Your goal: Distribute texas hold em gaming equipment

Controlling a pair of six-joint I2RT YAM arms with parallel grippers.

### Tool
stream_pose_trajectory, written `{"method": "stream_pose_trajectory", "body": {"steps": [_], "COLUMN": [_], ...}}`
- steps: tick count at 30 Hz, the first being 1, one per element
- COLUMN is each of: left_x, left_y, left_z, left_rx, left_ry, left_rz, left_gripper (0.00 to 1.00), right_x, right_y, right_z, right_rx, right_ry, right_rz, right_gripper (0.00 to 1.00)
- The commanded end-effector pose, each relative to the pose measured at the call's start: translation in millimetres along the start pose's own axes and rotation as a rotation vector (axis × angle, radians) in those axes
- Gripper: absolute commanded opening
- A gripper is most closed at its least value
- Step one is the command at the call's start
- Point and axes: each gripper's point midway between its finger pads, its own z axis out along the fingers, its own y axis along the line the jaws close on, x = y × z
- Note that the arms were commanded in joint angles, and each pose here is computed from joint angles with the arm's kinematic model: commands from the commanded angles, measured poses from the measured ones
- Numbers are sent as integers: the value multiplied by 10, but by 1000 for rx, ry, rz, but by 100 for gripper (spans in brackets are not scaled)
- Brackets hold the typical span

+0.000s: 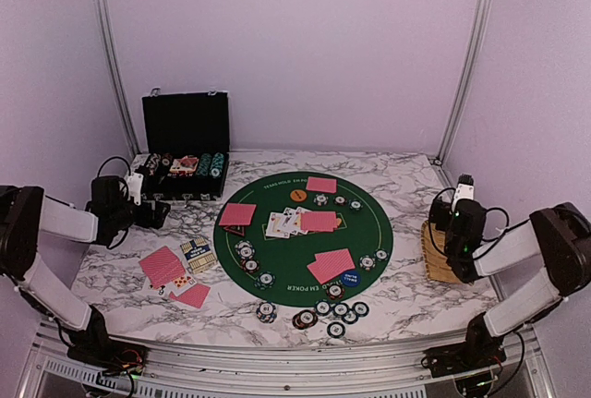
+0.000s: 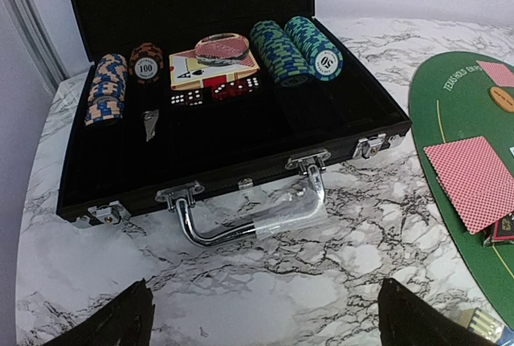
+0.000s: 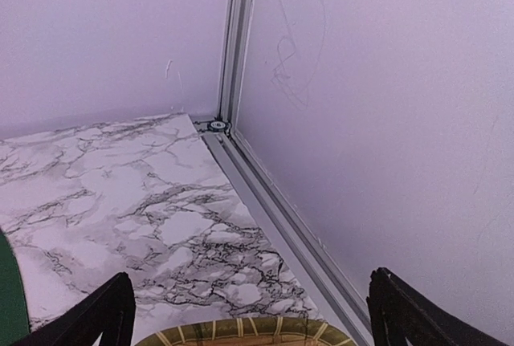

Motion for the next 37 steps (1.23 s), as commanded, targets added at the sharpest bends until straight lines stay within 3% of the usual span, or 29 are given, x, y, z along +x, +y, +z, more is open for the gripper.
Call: {"method": "stream_pose_trajectory", "body": {"steps": [1,9,15,18,20,37], "left_x": [-328,-308,-280,-220,-188,-198], "left_y": [-6,241,366,501,501,513], "left_z": [-55,-245,-341,-488,-433,-456], "left_rx": [1,-125,-209,-302,-299,-307], "left_ry": [-199,-276,-315,-398,-355,-367], "left_rz": [-16,-65,-106,-162,-161,-165], "left_gripper": [99,99,99,99,99,99], "right_x": [-292,-273,-131,-157,-149,-162], "right_y": [-56,313,287,265,267,265], "right_z": [-84,-258,53,83,83,76], "right_rx": [-25,-301,-285,-289,-290,-290], "right_ry": [-191,-292,-160,-165,-163,-169], "right_rz": [59,-27,11,24,23,21], "right_gripper": [99,99,99,99,99,99]}}
